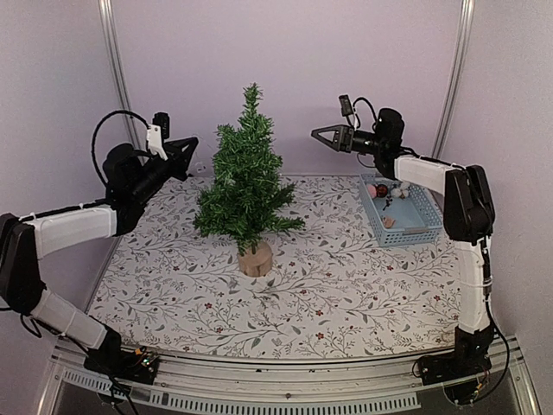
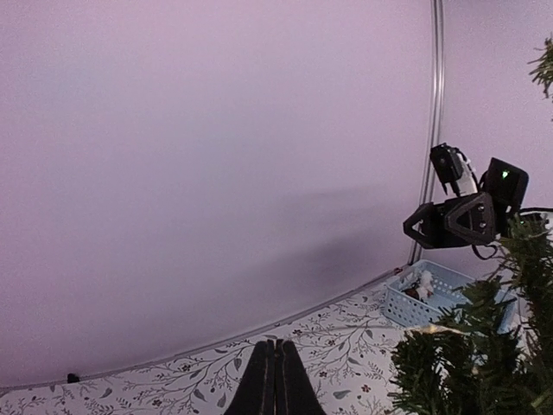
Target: Decorate the small christmas tree
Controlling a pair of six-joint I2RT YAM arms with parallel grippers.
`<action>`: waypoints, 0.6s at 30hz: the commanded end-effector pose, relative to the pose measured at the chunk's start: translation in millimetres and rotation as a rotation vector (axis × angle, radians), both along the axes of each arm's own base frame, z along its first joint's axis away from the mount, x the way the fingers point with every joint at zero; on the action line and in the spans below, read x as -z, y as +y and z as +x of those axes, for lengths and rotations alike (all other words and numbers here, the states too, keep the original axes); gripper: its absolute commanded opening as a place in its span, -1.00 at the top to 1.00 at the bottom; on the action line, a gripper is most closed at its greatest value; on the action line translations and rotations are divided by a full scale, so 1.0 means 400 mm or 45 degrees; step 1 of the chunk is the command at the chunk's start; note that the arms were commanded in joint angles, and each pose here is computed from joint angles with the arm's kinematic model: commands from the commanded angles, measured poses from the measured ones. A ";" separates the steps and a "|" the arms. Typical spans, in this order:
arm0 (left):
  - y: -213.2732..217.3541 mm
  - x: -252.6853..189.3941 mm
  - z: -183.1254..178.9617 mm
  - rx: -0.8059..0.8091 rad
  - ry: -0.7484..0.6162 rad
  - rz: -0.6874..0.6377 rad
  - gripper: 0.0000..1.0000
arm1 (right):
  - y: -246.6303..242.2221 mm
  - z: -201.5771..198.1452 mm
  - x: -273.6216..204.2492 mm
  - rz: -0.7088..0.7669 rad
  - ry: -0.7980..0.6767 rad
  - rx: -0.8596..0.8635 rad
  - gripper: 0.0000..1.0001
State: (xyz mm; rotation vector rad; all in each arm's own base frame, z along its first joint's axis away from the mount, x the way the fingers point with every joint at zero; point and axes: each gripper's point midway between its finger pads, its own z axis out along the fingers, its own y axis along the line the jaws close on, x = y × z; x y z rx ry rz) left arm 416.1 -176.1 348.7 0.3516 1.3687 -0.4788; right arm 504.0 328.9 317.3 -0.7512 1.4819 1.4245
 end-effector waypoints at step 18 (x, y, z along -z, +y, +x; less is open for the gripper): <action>-0.154 0.002 0.103 0.421 -0.064 -0.155 1.00 | 0.268 -0.007 0.171 0.013 0.027 -0.286 -0.50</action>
